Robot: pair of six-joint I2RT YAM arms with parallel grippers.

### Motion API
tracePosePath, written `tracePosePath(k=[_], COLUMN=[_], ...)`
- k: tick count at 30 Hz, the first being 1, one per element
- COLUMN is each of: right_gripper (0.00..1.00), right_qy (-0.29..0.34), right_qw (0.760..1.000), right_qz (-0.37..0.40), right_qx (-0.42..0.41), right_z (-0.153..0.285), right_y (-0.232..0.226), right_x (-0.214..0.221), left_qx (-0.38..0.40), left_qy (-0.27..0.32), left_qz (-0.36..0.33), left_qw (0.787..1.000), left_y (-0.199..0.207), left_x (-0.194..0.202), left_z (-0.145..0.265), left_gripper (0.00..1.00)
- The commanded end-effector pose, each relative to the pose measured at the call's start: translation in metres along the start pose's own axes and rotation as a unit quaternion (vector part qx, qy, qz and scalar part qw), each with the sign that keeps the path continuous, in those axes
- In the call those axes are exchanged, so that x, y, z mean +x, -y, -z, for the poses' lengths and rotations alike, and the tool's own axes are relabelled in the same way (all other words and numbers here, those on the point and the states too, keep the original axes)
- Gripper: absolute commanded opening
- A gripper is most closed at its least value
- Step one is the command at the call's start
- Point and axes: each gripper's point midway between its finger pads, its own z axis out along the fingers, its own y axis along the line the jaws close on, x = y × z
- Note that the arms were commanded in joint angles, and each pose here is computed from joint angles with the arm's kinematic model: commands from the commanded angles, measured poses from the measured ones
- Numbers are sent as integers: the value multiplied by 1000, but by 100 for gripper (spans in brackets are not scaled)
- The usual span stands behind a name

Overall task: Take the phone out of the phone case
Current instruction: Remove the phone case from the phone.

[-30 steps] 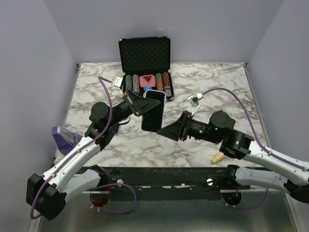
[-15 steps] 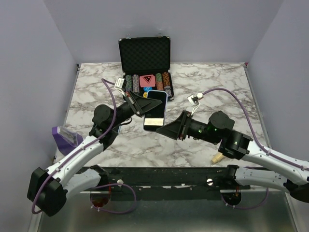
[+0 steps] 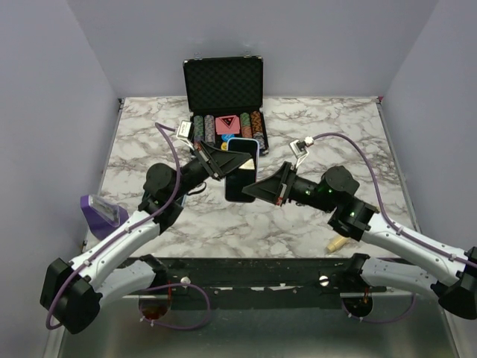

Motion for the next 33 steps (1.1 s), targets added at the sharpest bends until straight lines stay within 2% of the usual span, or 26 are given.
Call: tracePosePath(k=[1,4,7,9,11,13,17,20,27,30,33], right_gripper=[1,1,1,1,1,1,1,1,1,1,1], right_qy=[25,21,20,17,12,11,2,-3,-14,-20,-26], right_qw=[999,998,998,997,996,995,993,991,987,985,982], right_qz=[24,21,16,10,2,-4,-19,-27,-44,-51,-55], right_qx=[-41,-52,-65,-76,-89,-97,-117,-134,-153,-164,-177], right_z=[1,6,10,12,15,18,24,28,32,34,36], right_y=[-8,-12,-18,-22,-29,-32,-39,-43,-43,-47,-51], right_x=[-19,-21,-23,-24,-25,-28,-31,-30,-29,-28,-27], left_qx=[30,8,-5,-5,2,12,21,23,31,29,22], left_qy=[-69,-71,-76,-81,-85,-83,-73,-64,-53,-49,-48], left_qz=[-59,-95,-118,-127,-132,-132,-140,-144,-161,-162,-166], left_qw=[995,993,990,989,988,988,987,987,985,985,985], left_y=[27,16,5,1,-1,-2,-3,-4,4,2,2], left_x=[30,33,36,40,44,48,50,49,46,45,43], left_z=[14,22,31,37,43,49,60,64,66,68,66], left_gripper=[30,51,60,62,60,53,50,44,50,50,45])
